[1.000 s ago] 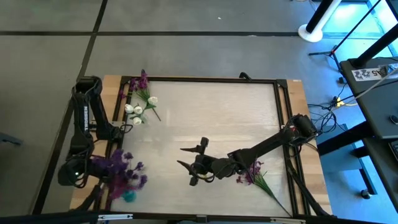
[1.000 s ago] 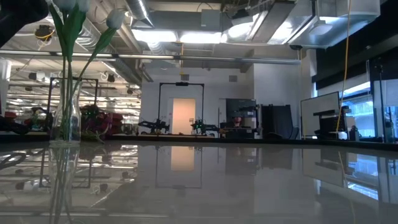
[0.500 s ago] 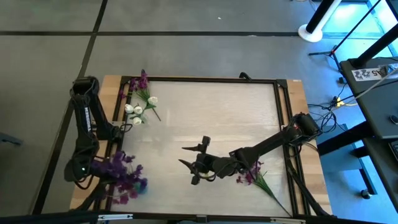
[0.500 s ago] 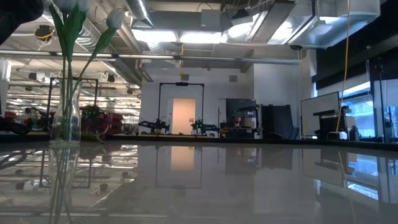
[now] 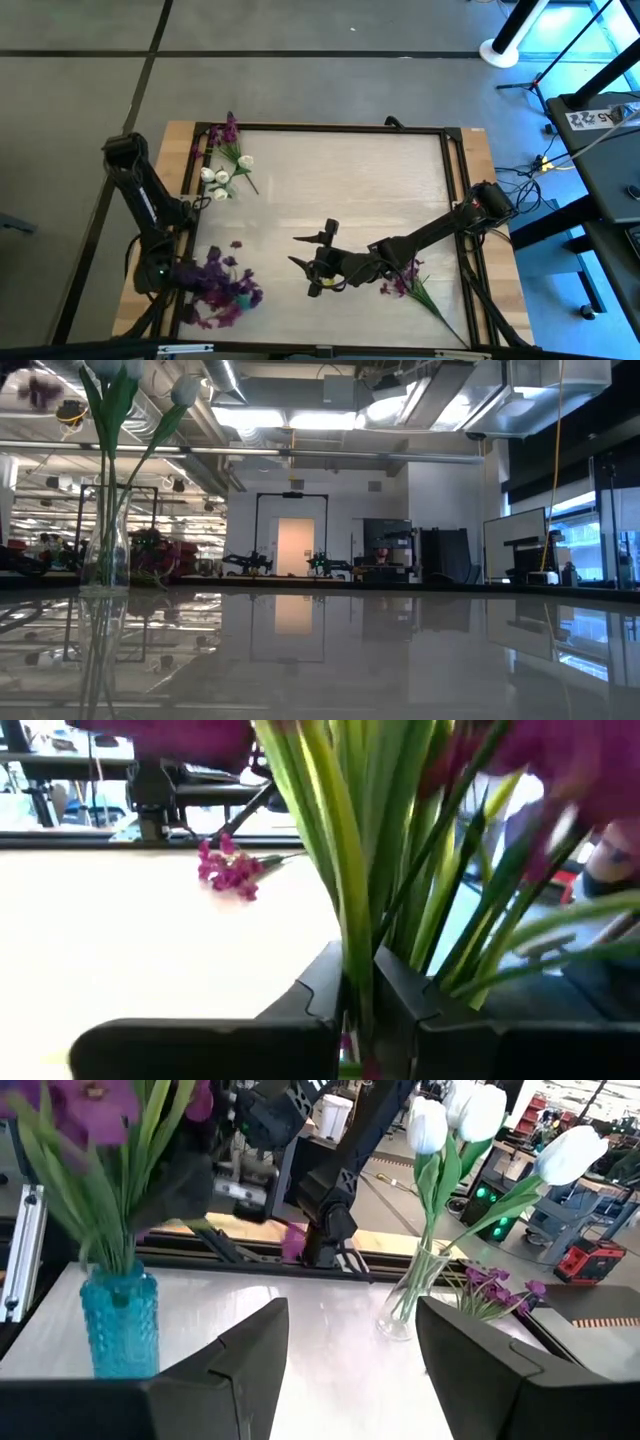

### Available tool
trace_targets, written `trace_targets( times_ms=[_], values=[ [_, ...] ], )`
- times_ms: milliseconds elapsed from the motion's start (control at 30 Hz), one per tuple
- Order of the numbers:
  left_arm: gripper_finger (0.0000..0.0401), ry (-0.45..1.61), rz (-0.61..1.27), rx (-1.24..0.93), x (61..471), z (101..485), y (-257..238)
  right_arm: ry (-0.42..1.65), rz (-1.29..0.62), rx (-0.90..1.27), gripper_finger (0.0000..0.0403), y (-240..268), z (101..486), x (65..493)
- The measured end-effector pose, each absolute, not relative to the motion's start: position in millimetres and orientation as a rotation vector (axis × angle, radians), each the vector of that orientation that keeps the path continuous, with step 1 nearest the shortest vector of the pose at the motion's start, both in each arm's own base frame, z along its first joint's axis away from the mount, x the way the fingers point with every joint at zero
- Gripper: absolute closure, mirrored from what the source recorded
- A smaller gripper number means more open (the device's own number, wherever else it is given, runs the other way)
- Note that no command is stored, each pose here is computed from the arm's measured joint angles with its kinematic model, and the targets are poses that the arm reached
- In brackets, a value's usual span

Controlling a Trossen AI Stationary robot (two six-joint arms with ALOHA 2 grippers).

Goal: Sort flowers into vase by color
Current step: Put the violet flowers into the transparent blue vase

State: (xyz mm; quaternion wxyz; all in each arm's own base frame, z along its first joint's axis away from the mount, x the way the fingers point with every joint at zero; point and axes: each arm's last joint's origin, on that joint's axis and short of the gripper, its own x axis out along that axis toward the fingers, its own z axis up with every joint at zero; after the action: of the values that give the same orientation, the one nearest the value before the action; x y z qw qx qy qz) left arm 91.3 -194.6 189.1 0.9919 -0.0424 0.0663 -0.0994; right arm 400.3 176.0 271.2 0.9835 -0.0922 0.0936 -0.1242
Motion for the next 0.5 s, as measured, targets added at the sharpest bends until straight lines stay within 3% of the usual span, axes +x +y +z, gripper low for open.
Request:
trace_targets(
  times_ms=[233,500],
  values=[
    [0.0364,0.151,-0.207,-0.081,103,182,-195,0.196,-0.25,-0.181,0.0185,176,270,400],
    [0.0289,0.119,-0.244,-0.071,97,195,-192,0.198,-0.25,-0.183,0.0185,176,270,400]
  ],
)
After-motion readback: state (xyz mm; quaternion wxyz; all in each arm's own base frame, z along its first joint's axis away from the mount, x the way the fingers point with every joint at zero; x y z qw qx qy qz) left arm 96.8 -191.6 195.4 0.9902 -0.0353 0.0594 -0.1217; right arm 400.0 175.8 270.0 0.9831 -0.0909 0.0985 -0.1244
